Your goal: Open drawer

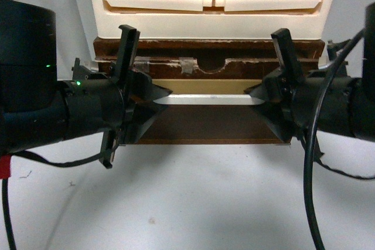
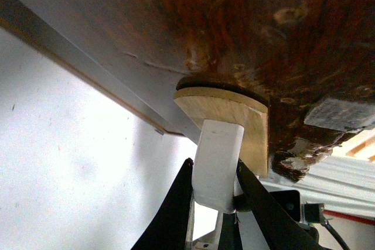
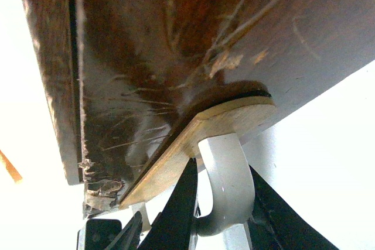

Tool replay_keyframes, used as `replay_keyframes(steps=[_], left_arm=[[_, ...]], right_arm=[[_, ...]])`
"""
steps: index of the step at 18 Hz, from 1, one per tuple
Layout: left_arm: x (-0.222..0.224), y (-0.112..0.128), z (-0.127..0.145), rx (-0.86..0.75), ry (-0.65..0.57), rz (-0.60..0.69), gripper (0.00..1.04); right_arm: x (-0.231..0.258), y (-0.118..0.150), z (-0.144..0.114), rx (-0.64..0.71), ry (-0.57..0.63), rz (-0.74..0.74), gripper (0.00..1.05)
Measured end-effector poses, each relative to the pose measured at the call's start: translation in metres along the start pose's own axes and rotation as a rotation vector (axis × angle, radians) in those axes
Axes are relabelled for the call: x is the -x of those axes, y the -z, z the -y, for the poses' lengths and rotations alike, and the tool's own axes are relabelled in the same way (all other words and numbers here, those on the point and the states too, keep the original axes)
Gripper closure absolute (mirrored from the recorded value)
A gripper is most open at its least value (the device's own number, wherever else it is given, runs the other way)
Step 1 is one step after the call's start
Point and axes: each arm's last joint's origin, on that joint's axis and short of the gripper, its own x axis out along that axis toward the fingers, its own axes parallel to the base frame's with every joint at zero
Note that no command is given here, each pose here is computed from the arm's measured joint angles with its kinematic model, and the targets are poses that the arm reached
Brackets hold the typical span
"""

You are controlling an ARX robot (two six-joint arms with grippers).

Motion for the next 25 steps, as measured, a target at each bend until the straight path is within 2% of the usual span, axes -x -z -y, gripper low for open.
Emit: replay_keyframes(steps=[1, 2, 3, 4, 5, 7, 8, 10, 13, 14, 25], left_arm=[[0.028, 0.018, -0.002, 0.001, -0.003, -0.019, 0.90], [0.060, 0.038, -0.006, -0.028, -0.021, -0.047, 0.83], [0.090, 0.049, -0.014, -0.117, -0.087, -0.101, 0.55], [0.116, 0.050, -0.003, -0.243, -0.108, -0.109, 0.27], [0.144, 0.043, -0.005, -0.712, -0.098, 0.380, 0.29], [0.169, 0.043, -0.023, -0.984, -0.257, 0.635, 0.48], [0.178, 0.038, -0.016, -1.082, -0.288, 0.718, 0.57], [0.187, 0.038, -0.009, -1.183, -0.280, 0.739, 0.72], [0.199, 0.040, -0.021, -1.237, -0.341, 0.698, 0.99], [0.203, 0.041, -0.021, -1.247, -0.340, 0.704, 1.03], [0.234, 0.043, -0.023, -1.261, -0.316, 0.723, 1.03]], right_arm=[[0.032, 0.021, 0.003, 0.003, -0.007, -0.014, 0.87], [0.062, 0.039, 0.010, 0.010, 0.012, -0.025, 0.83], [0.083, 0.050, 0.022, 0.137, 0.105, -0.050, 0.55], [0.106, 0.059, 0.019, 0.226, 0.103, -0.058, 0.26], [0.141, 0.056, 0.012, 0.547, 0.000, 0.369, 0.24], [0.166, 0.050, 0.026, 0.814, 0.127, 0.639, 0.44], [0.173, 0.046, 0.025, 0.898, 0.159, 0.684, 0.51], [0.185, 0.044, 0.022, 1.051, 0.174, 0.705, 0.68], [0.199, 0.045, 0.035, 1.125, 0.239, 0.678, 0.95], [0.203, 0.045, 0.036, 1.136, 0.237, 0.679, 1.04], [0.238, 0.041, 0.043, 1.152, 0.224, 0.708, 1.03]])
